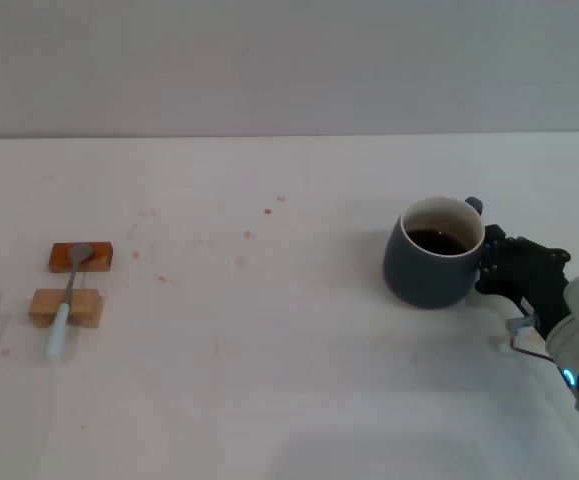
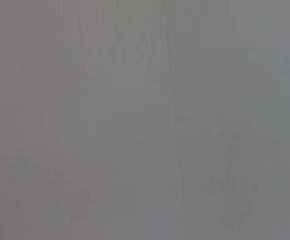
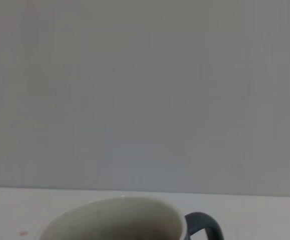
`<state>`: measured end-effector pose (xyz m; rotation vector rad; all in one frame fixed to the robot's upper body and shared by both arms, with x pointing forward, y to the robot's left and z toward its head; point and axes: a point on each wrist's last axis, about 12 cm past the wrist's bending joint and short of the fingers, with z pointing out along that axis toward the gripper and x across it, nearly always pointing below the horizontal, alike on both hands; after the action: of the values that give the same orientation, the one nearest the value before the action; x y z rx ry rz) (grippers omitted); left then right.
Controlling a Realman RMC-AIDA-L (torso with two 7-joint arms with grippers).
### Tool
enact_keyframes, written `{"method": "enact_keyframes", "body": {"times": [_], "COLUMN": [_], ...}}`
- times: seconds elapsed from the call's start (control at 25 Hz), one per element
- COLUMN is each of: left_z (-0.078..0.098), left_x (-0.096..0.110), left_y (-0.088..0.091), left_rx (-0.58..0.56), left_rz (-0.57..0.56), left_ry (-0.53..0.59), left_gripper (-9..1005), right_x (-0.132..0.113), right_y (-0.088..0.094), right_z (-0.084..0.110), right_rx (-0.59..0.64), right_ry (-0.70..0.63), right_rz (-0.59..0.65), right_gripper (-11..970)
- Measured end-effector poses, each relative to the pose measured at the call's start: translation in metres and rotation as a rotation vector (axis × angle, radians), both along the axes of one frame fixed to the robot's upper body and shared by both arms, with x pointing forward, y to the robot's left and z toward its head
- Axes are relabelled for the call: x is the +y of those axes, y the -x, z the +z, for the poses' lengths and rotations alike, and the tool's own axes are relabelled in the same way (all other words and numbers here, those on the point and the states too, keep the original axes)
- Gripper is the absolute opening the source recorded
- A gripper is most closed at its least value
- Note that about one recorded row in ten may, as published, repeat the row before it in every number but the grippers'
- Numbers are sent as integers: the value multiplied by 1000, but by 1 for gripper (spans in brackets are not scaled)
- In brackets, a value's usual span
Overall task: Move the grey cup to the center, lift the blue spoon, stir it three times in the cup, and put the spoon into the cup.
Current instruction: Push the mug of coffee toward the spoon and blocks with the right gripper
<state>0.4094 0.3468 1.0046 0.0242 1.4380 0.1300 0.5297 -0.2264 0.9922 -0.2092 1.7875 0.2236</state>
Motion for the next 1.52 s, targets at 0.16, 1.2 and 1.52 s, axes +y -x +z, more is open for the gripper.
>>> {"method": "enact_keyframes", "body": {"times": [0.16, 1.2, 1.52], "left_z": [0, 1, 1], "left_x": [-1, 0, 2], "left_y": [-1, 0, 2], "left_rx": [-2, -10, -4], "left_rz": [-3, 3, 11], "left_ry": [1, 1, -3], "left_gripper": [787, 776, 773], "right_x": [5, 60, 77], "right_y": [-1, -4, -4], "right_z": [0, 11, 15], "right_rx": [5, 16, 19], "right_ry": [10, -14, -17], "right_rz": [27, 228, 294], "right_gripper": [-1, -1, -2]}}
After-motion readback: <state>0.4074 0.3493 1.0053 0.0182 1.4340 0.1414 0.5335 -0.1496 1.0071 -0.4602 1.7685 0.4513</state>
